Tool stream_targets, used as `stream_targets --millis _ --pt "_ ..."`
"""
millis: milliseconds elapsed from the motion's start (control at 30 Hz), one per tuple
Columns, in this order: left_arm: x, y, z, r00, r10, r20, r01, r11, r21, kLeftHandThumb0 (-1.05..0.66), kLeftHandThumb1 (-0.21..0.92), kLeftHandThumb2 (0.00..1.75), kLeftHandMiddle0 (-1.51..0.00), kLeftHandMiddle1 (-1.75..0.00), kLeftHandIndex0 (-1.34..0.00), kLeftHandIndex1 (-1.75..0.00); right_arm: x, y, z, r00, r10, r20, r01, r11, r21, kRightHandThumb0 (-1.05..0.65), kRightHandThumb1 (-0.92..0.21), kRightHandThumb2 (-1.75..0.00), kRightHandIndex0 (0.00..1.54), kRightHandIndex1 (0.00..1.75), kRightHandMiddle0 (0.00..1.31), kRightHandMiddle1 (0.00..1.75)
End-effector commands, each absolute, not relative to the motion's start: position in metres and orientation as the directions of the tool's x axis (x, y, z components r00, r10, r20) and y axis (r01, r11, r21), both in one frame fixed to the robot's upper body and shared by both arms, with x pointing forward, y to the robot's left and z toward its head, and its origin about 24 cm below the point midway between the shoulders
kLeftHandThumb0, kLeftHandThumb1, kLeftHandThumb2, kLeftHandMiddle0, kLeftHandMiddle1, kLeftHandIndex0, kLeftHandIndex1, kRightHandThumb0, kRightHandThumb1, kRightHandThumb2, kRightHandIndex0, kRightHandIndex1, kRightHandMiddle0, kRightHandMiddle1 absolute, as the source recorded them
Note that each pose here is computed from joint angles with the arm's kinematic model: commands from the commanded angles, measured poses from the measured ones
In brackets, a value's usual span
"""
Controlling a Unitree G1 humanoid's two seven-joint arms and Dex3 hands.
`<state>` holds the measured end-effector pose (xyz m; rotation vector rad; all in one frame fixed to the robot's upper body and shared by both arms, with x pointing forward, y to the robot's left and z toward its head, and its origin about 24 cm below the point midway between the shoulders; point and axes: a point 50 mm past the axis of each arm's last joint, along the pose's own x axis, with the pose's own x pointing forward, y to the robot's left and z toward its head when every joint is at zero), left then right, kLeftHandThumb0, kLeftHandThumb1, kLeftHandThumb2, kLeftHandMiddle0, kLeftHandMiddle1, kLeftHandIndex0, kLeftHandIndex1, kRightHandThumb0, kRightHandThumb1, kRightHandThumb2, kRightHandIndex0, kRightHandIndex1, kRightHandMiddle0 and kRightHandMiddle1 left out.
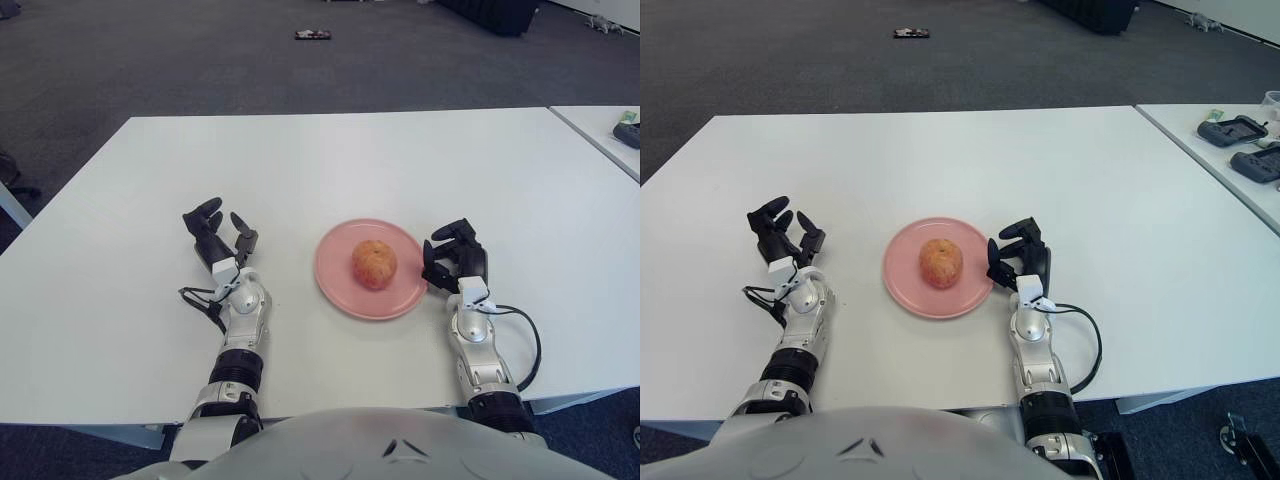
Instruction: Put the apple into the plate.
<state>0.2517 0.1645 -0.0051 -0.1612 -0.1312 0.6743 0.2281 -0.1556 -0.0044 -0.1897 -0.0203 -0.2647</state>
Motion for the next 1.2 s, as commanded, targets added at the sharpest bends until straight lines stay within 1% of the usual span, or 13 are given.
stream_targets --millis 0,67,267,433,533,633,833,900,967,1167 --pt "0.256 0.164 -0.008 0.827 0.559 0.059 -0.544 0.822 -0.170 -0.01 0.06 1.62 -0.81 -1.73 -0.58 -1.74 0.222 -0.148 -0.020 0.975 -0.215 -0.051 0.200 0.957 -0.209 -0.41 -0.54 -1.05 0.69 1.51 0.44 1.75" --pt "0.255 0.166 -0.012 0.848 0.528 0.047 -0.517 0.843 -0.150 -0.01 -0.02 1.69 -0.87 -1.74 -0.64 -1.72 0.222 -0.147 -0.019 0.977 -0.209 -0.051 0.195 0.959 -0.208 -0.41 -0.53 -1.06 0.69 1.51 0.44 1.75" --pt "0.251 0.170 -0.024 0.909 0.416 -0.028 -0.417 0.906 -0.069 -0.01 -0.07 1.74 -0.90 -1.75 -0.71 -1.68 0.223 -0.145 -0.020 0.978 -0.199 -0.065 0.181 0.961 -0.210 -0.42 -0.52 -1.07 0.69 1.50 0.45 1.75" --pt "0.251 0.171 -0.030 0.941 0.324 -0.101 -0.328 0.944 -0.027 -0.01 -0.08 1.75 -0.91 -1.75 -0.73 -1.66 0.224 -0.143 -0.020 0.978 -0.196 -0.073 0.176 0.961 -0.215 -0.42 -0.52 -1.08 0.69 1.50 0.45 1.75" --pt "0.249 0.171 -0.033 0.961 0.234 -0.149 -0.240 0.970 -0.022 -0.01 -0.09 1.75 -0.92 -1.75 -0.74 -1.64 0.224 -0.142 -0.020 0.979 -0.190 -0.077 0.170 0.961 -0.216 -0.41 -0.53 -1.06 0.67 1.51 0.44 1.75" --pt "0.248 0.171 -0.033 0.969 0.180 -0.169 -0.187 0.982 -0.021 -0.01 -0.09 1.75 -0.92 -1.75 -0.74 -1.64 0.224 -0.142 -0.021 0.979 -0.190 -0.081 0.168 0.961 -0.217 -0.41 -0.53 -1.06 0.66 1.52 0.44 1.75" --pt "0.244 0.172 -0.035 0.973 0.107 -0.205 -0.110 0.994 -0.003 -0.01 -0.09 1.75 -0.92 -1.75 -0.73 -1.65 0.225 -0.140 -0.021 0.978 -0.189 -0.083 0.167 0.961 -0.219 -0.41 -0.54 -1.05 0.66 1.52 0.43 1.75" --pt "0.242 0.170 -0.037 0.973 0.042 -0.225 -0.042 0.999 0.005 -0.01 -0.08 1.75 -0.91 -1.75 -0.73 -1.66 0.225 -0.139 -0.021 0.979 -0.185 -0.080 0.165 0.962 -0.216 -0.41 -0.54 -1.04 0.66 1.51 0.43 1.75" --pt "0.241 0.170 -0.038 0.971 0.006 -0.238 -0.005 1.000 0.005 -0.01 -0.08 1.75 -0.91 -1.75 -0.73 -1.67 0.226 -0.138 -0.021 0.980 -0.183 -0.078 0.163 0.963 -0.214 -0.41 -0.54 -1.04 0.66 1.50 0.43 1.75" --pt "0.239 0.169 -0.040 0.957 -0.064 -0.283 0.063 0.998 -0.011 -0.01 -0.10 1.75 -0.91 -1.75 -0.76 -1.63 0.226 -0.136 -0.022 0.982 -0.173 -0.073 0.155 0.966 -0.207 -0.41 -0.56 -1.02 0.66 1.51 0.42 1.75"
